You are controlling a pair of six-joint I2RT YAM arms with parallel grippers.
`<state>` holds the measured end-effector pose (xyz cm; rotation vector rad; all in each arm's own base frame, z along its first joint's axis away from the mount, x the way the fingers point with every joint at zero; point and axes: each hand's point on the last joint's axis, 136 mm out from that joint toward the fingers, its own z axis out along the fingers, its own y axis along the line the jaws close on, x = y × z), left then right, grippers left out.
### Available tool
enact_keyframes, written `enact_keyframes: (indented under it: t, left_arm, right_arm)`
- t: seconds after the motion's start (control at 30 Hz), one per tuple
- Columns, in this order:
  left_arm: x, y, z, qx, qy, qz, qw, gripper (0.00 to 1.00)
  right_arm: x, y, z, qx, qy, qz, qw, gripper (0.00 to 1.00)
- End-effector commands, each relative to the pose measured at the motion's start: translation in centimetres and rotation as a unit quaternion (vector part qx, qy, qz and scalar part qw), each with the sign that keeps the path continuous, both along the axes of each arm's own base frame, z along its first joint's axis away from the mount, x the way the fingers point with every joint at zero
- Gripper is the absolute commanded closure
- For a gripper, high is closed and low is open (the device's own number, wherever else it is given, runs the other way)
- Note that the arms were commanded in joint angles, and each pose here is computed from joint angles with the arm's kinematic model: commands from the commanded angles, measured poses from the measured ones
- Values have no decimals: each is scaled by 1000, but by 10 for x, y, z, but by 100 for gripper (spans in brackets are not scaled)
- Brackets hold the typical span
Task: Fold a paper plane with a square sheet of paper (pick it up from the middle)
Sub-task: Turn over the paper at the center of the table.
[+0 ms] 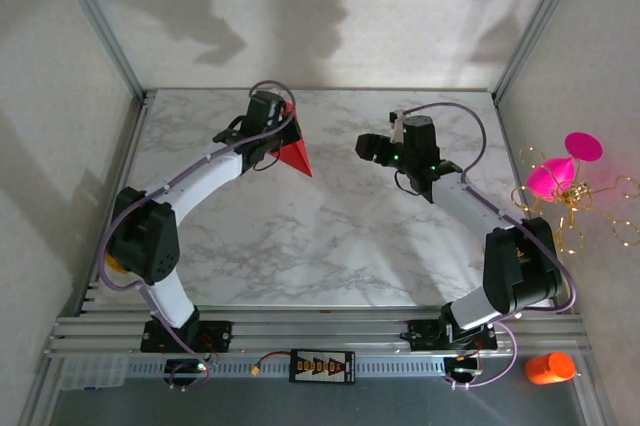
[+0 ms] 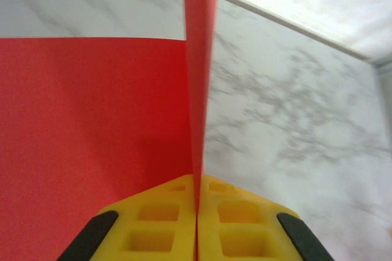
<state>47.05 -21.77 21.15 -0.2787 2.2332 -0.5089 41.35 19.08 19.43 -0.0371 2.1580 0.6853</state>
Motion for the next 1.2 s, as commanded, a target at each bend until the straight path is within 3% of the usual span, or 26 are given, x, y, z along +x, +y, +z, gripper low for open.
enact_keyframes:
  t: [0.0, 0.2, 0.5, 0.9, 1.17]
  left_arm:
    - [-11, 51, -26, 213, 49, 69, 973, 92]
    - [-14, 61, -22, 390, 50, 118, 912, 92]
    - [-17, 43, -66, 522, 73, 98, 844, 92]
    - [-22, 30, -139, 566, 126, 47, 813, 92]
    - [-25, 19, -168, 567, 140, 38, 811, 89]
  right_arm:
    - [2, -29, 12, -52, -39, -51, 997, 17]
    - [-2, -41, 12, -68, -53, -75, 993, 3]
    - [-1, -56, 2, -73, -43, -121, 989, 1]
    - [-2, -77, -19, -28, 11, -166, 986, 2]
    - [-2, -84, -31, -3, 37, -171, 985, 4]
